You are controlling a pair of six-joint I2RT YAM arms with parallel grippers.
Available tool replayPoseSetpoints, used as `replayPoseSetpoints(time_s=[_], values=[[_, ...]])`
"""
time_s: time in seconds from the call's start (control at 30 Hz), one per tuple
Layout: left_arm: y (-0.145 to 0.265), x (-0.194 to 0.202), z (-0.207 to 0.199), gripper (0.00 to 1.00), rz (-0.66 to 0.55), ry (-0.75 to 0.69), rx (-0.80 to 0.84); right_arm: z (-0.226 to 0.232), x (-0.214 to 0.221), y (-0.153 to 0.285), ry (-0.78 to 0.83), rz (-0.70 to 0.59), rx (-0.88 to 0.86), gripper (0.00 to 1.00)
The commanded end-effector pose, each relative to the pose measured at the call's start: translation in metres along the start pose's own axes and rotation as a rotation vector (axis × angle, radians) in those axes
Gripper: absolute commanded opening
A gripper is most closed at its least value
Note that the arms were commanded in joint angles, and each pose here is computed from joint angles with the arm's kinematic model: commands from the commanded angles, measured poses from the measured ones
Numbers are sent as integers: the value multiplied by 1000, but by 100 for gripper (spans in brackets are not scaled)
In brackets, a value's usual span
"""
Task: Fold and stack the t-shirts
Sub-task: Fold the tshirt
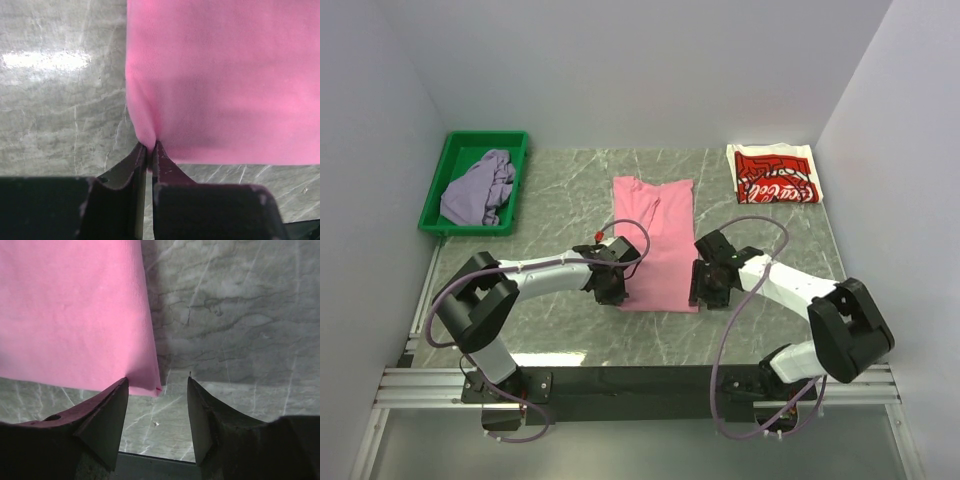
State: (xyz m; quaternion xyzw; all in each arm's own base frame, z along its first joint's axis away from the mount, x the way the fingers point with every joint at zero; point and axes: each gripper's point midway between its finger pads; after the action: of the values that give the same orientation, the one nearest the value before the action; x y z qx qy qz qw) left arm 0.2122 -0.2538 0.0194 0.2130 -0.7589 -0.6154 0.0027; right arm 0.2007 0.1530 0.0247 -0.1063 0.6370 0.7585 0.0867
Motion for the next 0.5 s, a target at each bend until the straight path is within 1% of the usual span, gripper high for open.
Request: replayPoseSetpoints(time_s=[0.0, 0.1, 0.27, 0.47], values=[[5, 10, 9, 8, 33, 10, -17, 10, -5, -1, 6, 6, -12, 57], [6, 10, 10, 8, 33, 12, -23, 16, 1, -4, 23, 31, -15, 56], [8, 13, 12, 8, 41, 21, -26, 12, 17, -13, 33, 102, 34, 54], [7, 14, 16, 9, 49, 22, -38, 9, 30, -23, 41, 165, 73, 48]])
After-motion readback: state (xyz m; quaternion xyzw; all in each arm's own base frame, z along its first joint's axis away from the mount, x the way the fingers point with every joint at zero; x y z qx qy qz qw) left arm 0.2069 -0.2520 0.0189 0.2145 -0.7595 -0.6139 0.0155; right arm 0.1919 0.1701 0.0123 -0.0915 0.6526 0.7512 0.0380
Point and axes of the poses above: each gripper's point midway between its finger pads, its own y axis back along the fingers, its own z axis along the line the jaws close on, x = y × z, and after that the axes turned 11 degrees about y, right-handed
